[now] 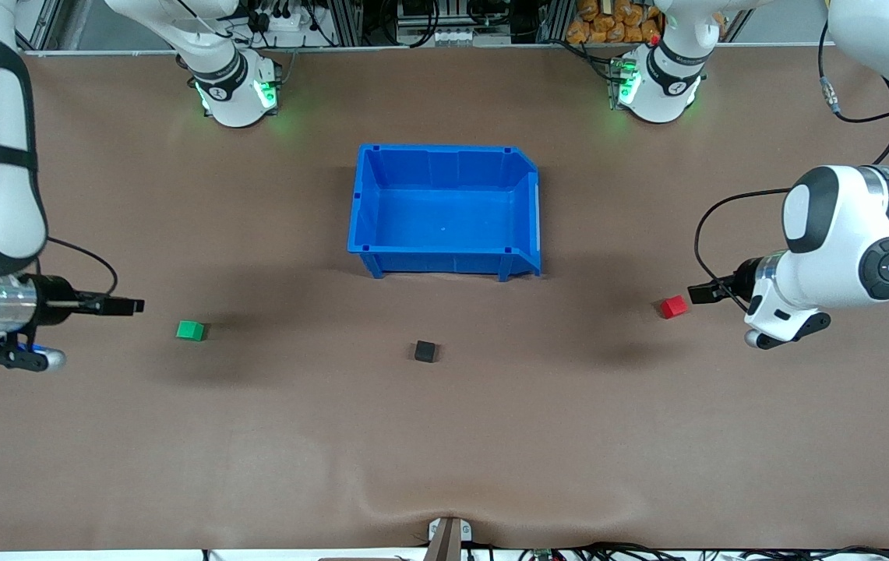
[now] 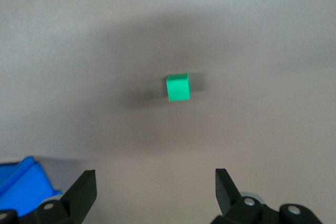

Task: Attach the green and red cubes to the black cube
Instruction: 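Approach the green cube with the right gripper while the left gripper approaches red, then close the right gripper on the green cube while the left gripper grasps red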

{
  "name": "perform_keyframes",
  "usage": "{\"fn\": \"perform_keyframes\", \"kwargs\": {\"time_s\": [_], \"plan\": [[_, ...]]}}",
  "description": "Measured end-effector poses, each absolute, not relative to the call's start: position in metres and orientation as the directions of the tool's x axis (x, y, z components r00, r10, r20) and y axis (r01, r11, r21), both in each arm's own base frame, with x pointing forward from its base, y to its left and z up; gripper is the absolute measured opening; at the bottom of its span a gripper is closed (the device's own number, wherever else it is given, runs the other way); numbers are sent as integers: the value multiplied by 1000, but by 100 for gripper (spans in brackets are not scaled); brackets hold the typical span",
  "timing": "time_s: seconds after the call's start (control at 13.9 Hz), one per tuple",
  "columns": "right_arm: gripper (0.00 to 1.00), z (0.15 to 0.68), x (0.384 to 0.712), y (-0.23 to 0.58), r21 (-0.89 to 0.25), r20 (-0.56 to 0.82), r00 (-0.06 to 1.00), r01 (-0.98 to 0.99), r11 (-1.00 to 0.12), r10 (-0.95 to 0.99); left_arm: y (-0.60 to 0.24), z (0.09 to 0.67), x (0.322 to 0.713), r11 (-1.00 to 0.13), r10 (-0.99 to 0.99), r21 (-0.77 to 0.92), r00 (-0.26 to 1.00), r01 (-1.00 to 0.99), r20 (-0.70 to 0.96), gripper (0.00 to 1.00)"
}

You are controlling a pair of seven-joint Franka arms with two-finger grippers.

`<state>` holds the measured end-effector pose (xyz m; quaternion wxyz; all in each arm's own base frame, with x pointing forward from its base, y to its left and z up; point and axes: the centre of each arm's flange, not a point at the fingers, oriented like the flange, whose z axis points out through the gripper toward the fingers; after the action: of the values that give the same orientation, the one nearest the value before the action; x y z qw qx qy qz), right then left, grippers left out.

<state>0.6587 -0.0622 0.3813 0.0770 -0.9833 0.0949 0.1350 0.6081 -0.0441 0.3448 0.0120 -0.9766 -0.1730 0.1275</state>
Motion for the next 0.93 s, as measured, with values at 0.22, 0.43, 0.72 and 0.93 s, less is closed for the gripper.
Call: {"fn": "perform_keyframes", "kwargs": {"time_s": [0.22, 0.43, 0.72, 0.93], "plan": [[100, 353, 670, -58, -119, -255, 952, -203, -972, -168, -43, 327, 608, -929, 368, -75, 895, 361, -253, 100], [100, 339, 674, -62, -114, -248, 954, -201, -973, -168, -39, 290, 610, -927, 373, -84, 881, 365, -290, 100], [100, 314, 677, -67, -118, -249, 960, -160, -980, -127, -38, 257, 620, -939, 341, -74, 883, 335, -323, 100], [100, 308, 681, -66, -116, -228, 965, -157, -981, -128, -41, 242, 627, -947, 317, -64, 887, 315, -335, 100]]}}
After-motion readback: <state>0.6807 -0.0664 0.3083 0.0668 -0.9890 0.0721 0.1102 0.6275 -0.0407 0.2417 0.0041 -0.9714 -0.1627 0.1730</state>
